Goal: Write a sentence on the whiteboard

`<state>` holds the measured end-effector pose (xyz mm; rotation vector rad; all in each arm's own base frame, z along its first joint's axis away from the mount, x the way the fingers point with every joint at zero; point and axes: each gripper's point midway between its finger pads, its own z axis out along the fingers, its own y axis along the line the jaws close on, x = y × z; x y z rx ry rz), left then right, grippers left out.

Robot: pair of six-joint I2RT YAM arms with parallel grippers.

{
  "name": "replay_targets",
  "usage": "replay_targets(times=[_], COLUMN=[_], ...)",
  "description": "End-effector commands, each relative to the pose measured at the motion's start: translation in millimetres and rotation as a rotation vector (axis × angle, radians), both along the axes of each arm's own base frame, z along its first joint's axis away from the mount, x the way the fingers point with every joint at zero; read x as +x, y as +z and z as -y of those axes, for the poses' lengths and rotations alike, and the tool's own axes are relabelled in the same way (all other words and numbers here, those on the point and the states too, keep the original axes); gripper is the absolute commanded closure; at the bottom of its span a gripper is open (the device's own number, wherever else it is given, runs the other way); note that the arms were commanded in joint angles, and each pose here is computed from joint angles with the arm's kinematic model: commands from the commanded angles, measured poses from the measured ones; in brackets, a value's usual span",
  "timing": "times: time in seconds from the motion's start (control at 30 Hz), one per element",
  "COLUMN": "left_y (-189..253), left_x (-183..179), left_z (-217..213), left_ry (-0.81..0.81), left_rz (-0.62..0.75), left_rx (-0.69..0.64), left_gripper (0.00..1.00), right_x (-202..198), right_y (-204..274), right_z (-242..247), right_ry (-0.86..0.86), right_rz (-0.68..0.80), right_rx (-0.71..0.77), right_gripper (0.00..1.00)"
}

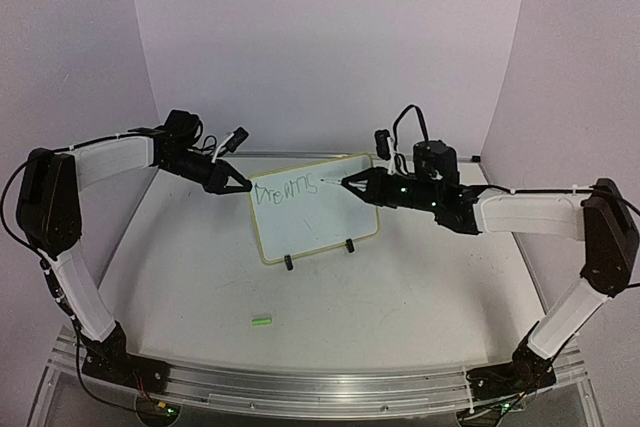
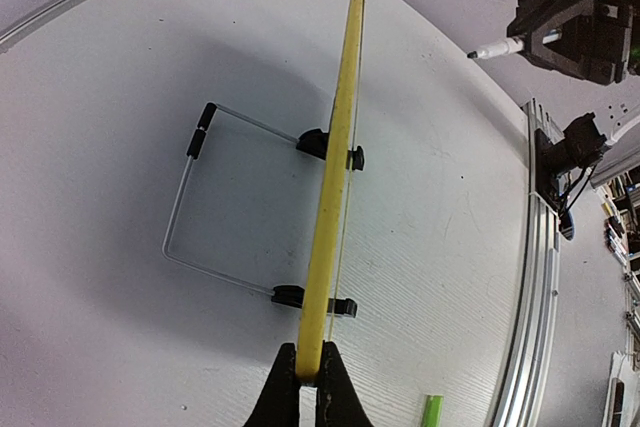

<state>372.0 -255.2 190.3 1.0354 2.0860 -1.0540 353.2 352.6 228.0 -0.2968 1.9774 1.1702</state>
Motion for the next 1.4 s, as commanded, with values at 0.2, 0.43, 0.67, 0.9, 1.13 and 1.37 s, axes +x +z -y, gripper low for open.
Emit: replay_targets(times=[0.2,0.43,0.67,0.9,1.13,1.37], left_y=[-9,-10,-12,-14,-17,-19], left_x=[-7,-7,-7,-7,-6,-5], left_z=[0,0,0,0,0,0], left_ry=[-0.001,-0.002,-0.002,-0.002,-0.001,-0.002], left_rz=[-0.016,-0.02,-0.024,-0.026,-0.033,-0.038], left_rx=[0.068,0.07,0.075,0.078,0.081,0.085], left_gripper=[1.0,1.0,1.0,1.0,1.0,1.0], right_x=[16,35,53,60,68,75], right_y=[6,10,8,-1,0,2], right_z=[45,38,25,17,9,1], right_ry=[0.004,0.027,0.046,0.063,0.079,0.086], right_rz=[0.013,0.028,0.025,0.009,0.008,0.011], right_rx=[-0.012,-0.01,-0.007,-0.011,0.003,0.017], right_gripper=[1.0,1.0,1.0,1.0,1.0,1.0])
